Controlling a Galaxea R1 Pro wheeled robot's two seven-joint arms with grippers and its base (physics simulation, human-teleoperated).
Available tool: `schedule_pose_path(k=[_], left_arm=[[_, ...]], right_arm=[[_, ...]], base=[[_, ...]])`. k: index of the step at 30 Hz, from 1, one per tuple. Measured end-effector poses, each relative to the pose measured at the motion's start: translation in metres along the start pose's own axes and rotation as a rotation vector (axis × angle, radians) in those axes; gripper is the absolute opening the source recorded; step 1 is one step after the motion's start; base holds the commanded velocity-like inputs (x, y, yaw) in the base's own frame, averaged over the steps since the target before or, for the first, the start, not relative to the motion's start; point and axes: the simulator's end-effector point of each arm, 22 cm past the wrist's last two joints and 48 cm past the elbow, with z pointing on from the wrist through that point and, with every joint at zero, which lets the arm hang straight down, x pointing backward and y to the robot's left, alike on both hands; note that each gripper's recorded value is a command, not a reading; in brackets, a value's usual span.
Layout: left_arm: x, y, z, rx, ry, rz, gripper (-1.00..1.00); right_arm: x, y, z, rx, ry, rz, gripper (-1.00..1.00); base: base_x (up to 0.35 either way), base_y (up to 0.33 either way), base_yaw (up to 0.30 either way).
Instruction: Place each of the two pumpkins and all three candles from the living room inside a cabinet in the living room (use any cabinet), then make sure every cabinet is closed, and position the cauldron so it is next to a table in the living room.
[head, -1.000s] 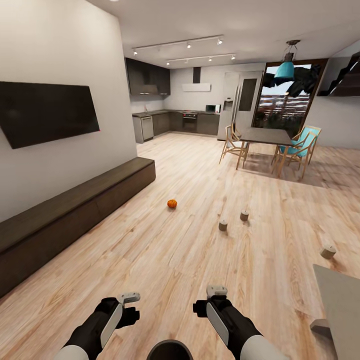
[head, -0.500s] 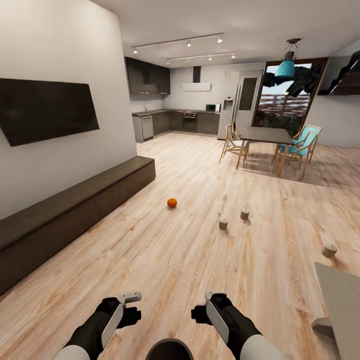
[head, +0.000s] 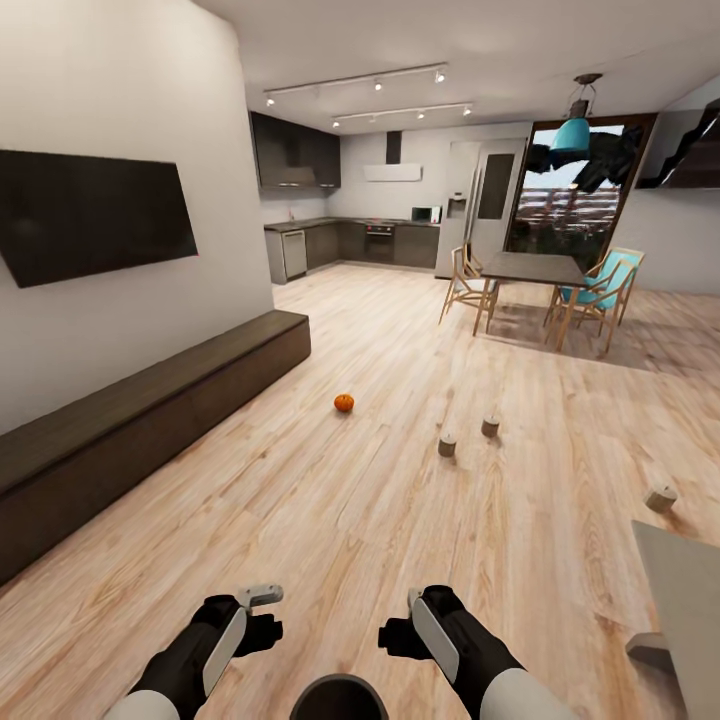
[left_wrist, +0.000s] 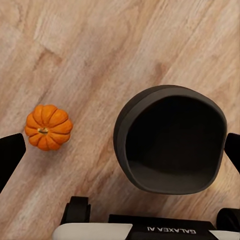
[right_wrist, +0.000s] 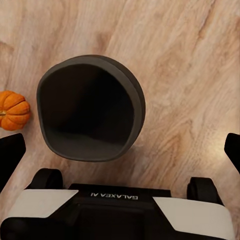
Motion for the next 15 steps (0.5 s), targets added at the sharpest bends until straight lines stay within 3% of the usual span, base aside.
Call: schedule_pose_path(k=[15], left_arm=[[0.007, 0.003, 0.024, -0.002, -0.001, 0.001, 1.0]], right_arm=[[-0.008, 0.002, 0.019, -0.017, -0.036, -0.002, 1.0]], base=[[0.0, 0.0, 0.0]])
